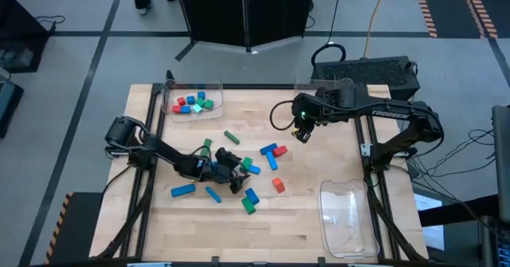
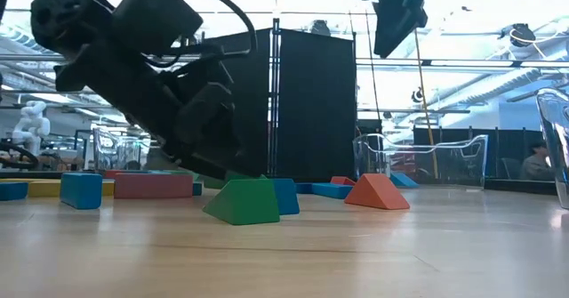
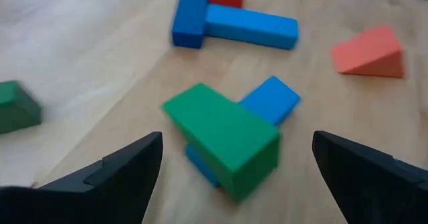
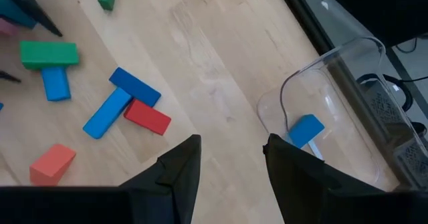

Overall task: Sort blocks by size
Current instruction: Put the green triangular block into the top right transparent bin

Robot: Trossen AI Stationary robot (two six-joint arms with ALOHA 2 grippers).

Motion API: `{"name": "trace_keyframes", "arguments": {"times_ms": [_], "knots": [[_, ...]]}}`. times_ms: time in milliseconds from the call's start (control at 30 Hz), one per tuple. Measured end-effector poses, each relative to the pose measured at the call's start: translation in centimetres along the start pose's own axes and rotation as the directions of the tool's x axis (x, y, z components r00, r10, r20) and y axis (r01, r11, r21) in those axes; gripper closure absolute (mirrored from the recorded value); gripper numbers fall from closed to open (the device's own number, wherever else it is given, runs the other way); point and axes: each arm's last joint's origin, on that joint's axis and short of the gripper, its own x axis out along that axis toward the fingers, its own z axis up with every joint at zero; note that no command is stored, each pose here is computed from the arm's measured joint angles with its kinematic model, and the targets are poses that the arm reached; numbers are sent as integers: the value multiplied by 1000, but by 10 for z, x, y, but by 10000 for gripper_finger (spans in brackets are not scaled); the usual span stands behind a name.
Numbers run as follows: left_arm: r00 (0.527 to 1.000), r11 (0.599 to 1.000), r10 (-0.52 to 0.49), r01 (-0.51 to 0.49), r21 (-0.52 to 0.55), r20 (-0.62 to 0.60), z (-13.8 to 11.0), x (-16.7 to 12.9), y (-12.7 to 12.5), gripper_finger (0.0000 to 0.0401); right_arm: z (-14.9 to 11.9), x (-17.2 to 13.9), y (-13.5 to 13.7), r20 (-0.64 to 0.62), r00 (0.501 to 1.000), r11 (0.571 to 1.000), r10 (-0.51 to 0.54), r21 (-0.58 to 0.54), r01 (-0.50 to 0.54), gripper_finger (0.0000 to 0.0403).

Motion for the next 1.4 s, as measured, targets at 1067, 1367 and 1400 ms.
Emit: {"name": "trace_keyframes", "arguments": {"times_ms": [1067, 1367, 1400], "knots": [[999, 998, 40, -40, 42, 7, 2, -1, 1, 187, -34, 47, 30, 87, 987, 991, -132, -27, 135, 241], [999, 999, 2, -5, 53, 50, 22, -16, 1, 187, -74, 98, 58, 170, 985, 992, -20, -116, 40, 241], [999, 999, -2, 0, 47, 50, 23, -16, 1, 187, -76, 100, 60, 181, 983, 993, -10, -116, 32, 241]]}}
